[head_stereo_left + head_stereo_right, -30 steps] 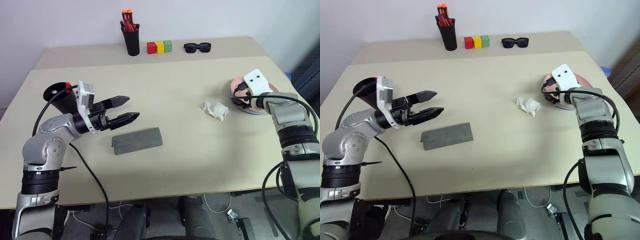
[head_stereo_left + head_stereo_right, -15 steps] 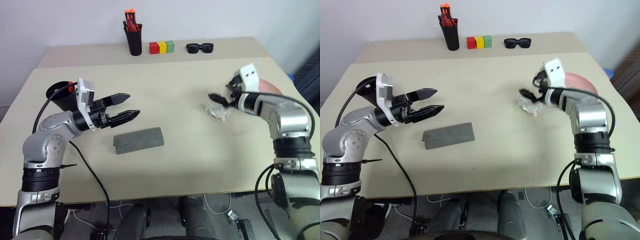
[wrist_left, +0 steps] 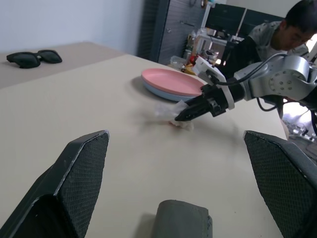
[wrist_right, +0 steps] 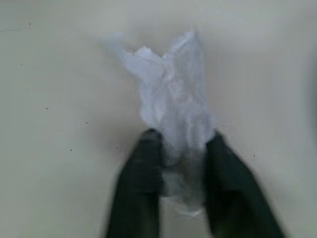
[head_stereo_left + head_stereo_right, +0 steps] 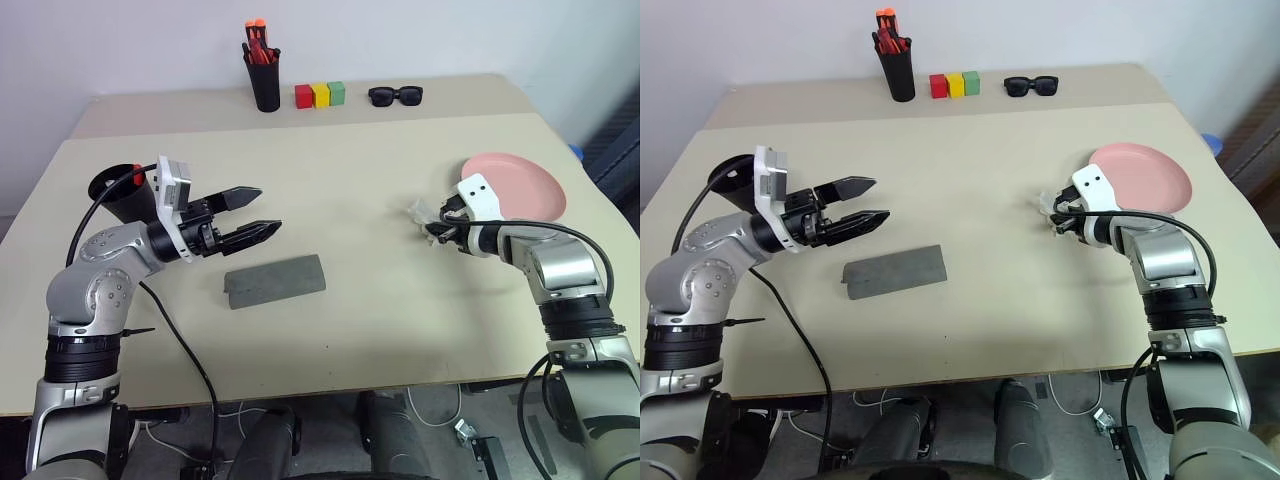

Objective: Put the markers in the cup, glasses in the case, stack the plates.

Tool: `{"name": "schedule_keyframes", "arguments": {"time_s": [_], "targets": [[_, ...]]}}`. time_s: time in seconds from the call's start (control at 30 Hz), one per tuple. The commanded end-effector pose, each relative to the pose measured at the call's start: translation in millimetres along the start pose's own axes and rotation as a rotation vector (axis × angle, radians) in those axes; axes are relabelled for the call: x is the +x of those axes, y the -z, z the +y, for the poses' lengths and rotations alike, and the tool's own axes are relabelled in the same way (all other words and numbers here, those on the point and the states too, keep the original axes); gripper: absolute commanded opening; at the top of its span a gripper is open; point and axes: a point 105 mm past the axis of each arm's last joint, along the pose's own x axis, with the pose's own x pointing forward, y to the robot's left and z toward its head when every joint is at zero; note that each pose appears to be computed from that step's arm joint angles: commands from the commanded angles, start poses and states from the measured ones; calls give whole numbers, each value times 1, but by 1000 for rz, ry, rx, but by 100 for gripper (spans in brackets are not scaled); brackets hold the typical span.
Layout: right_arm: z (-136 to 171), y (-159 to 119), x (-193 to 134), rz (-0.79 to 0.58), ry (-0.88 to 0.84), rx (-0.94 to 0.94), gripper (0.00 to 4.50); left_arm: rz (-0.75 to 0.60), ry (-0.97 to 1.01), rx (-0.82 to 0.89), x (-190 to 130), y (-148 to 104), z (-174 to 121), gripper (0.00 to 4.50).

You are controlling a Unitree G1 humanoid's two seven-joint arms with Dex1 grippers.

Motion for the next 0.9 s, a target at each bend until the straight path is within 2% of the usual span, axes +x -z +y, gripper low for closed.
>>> {"name": "schedule_keyframes", "arguments": {"time_s": [0.03, 0.13, 0.23, 0.37, 0.43, 0.5, 0.67, 0.73, 0.83, 0.9], "targets": [[-9, -22, -8, -70, 24, -18, 4, -18, 9, 37, -1, -10, -4, 450], [-28, -50, -19, -188, 92, 19, 4, -26, 6, 41, -1, -11, -4, 450], [-61, -71, -33, -279, 251, 10, 4, -28, 7, 42, 0, -11, -4, 450], [-100, -69, -44, -277, 443, 16, 4, -33, 6, 40, 1, -12, -4, 450], [-109, -57, -42, -232, 475, 48, 96, -34, 6, 39, 3, -12, -4, 450], [-110, -54, -39, -212, 488, -1, 184, -35, 4, 37, 3, -12, -4, 450], [-113, -65, -38, -267, 512, 41, 447, -29, -11, 37, -1, -11, -4, 450], [-108, -82, -41, -354, 494, 41, 447, -26, -20, 39, -3, -11, -3, 450], [-78, -115, -45, -535, 293, 66, 447, -29, -36, 50, -7, -12, -3, 450], [-37, -123, -40, -568, 88, 8, 447, -30, -50, 52, -14, -12, -3, 450]]}}
